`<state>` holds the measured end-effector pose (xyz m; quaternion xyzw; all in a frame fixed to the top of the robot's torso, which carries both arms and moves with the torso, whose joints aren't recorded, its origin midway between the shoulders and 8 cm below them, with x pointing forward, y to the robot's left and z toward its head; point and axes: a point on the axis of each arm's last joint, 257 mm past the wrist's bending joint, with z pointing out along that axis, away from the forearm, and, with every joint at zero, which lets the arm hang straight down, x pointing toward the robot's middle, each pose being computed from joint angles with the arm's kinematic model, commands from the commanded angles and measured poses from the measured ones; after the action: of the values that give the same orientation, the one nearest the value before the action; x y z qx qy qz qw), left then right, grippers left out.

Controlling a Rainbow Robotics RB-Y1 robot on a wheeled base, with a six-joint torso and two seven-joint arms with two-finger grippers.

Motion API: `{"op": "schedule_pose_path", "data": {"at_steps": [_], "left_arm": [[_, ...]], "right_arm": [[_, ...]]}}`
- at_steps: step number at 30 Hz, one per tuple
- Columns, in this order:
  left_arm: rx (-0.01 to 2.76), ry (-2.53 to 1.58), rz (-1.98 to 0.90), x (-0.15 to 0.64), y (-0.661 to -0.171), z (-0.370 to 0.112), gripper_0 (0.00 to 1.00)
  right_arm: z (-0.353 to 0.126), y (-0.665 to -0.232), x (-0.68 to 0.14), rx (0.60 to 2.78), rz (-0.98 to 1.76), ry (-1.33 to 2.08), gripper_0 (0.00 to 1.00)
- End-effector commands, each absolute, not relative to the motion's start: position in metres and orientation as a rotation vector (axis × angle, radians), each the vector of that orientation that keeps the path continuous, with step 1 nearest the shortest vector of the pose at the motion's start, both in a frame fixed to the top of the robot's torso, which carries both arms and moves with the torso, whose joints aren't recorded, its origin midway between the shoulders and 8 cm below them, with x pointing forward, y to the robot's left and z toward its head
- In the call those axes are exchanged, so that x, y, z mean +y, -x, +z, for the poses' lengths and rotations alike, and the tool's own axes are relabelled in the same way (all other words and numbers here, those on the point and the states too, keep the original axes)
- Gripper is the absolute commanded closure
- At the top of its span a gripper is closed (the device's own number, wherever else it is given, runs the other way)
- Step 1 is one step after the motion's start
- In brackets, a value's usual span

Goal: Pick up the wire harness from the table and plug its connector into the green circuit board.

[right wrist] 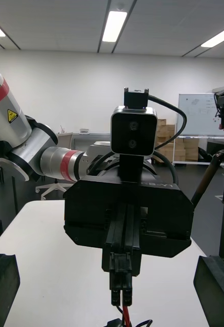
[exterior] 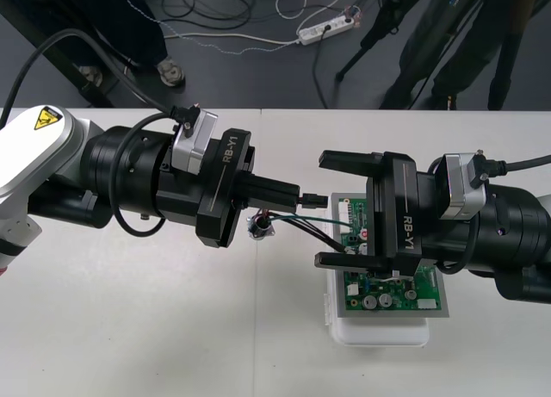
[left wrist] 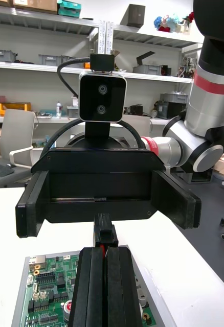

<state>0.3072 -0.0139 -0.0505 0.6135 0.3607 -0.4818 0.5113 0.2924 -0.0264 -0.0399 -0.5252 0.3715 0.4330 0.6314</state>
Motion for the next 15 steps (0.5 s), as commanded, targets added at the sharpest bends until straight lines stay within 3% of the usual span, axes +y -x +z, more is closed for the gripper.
{"op": "schedule_pose_path", "data": {"at_steps": [1,15], "left_arm": [[0.863,-1.44,-1.164,-0.015,-0.315,-0.034,1.0],[0.882,-1.422,-1.234,0.03,-0.328,-0.045,1.0]], "right_arm": [[-0.024,-0.284,-0.025,0.812,1.006,1.219,0.0],[-0.045,-0.286,-0.03,0.866,0.96,1.304,0.0]]}}
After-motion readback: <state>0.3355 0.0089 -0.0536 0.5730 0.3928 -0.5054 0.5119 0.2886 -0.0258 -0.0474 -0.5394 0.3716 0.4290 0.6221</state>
